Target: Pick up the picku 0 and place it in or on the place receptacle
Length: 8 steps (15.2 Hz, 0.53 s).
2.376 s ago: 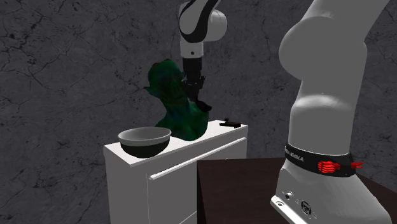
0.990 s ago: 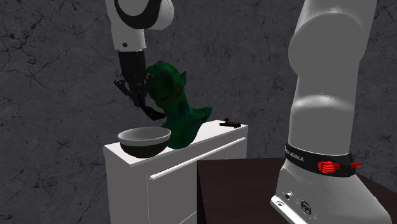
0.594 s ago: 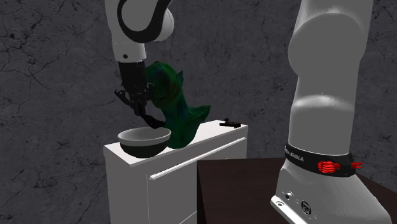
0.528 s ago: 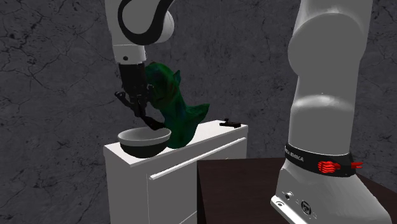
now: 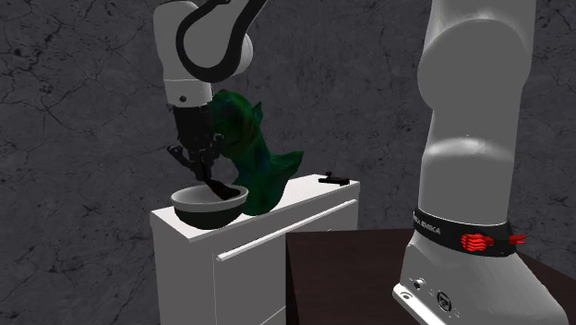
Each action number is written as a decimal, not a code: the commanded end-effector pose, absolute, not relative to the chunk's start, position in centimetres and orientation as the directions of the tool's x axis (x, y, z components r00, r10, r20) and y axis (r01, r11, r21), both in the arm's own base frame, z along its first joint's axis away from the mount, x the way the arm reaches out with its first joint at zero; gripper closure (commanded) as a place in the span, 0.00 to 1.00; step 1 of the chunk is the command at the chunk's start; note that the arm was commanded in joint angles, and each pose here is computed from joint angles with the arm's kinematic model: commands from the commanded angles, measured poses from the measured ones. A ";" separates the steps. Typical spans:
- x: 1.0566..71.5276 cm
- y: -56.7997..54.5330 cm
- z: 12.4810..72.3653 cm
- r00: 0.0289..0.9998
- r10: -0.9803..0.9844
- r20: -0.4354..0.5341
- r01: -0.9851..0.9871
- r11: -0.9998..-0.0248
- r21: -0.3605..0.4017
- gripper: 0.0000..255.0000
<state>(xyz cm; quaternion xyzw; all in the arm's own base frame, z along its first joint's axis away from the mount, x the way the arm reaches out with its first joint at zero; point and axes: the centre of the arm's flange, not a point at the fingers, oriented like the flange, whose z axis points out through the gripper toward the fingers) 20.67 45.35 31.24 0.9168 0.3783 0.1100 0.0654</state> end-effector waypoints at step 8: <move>20.7 45.4 31.2 0.689 0.708 0.152 0.679 -0.705 0.203 0.00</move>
